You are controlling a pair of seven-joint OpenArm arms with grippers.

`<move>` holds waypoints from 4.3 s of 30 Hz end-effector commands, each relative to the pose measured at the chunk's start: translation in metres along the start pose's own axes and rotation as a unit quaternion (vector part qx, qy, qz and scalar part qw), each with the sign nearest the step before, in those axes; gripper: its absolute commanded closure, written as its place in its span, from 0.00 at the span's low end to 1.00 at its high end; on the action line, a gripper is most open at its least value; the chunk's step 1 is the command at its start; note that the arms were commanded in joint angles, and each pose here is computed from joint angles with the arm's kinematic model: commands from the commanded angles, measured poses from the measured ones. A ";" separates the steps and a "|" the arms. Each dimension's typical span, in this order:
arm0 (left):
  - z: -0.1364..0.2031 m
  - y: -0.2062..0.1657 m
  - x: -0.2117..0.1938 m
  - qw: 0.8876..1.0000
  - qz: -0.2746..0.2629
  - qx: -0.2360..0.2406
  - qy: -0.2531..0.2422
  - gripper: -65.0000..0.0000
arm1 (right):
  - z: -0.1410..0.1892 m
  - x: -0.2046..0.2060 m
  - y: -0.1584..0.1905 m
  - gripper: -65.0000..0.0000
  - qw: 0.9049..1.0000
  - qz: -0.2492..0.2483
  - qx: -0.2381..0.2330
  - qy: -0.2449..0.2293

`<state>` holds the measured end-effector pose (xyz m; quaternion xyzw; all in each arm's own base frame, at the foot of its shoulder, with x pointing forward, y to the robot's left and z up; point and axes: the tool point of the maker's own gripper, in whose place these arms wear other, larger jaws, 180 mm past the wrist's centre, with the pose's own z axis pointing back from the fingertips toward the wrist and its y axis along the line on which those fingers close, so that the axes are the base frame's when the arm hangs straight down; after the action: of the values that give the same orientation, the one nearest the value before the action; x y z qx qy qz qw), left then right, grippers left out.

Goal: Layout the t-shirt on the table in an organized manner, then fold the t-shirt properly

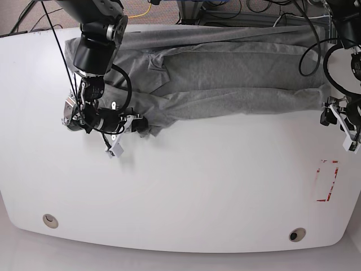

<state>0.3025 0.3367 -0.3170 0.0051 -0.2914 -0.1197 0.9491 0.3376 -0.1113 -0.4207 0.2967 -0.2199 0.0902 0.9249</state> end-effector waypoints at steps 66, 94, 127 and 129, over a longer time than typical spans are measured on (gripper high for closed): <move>0.000 -0.034 0.003 0.993 -0.113 -0.034 0.006 0.38 | 0.101 -0.121 0.110 0.00 0.950 0.130 0.260 0.115; 0.013 -0.053 0.007 0.986 -0.162 -0.035 -0.009 0.38 | 0.073 -0.071 0.131 0.00 0.956 0.158 0.247 0.033; 0.013 -0.052 0.007 0.987 -0.160 -0.034 -0.009 0.38 | 0.088 -0.123 0.114 0.00 0.947 0.114 0.274 0.120; 0.013 -0.052 0.007 0.987 -0.160 -0.034 -0.009 0.38 | 0.094 -0.130 0.109 0.00 0.948 0.117 0.266 0.132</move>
<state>0.2826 0.2819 -0.3191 0.0084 -0.2756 -0.2756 0.9209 0.1554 -0.0766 -0.3676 0.4909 -0.0849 0.2812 0.8202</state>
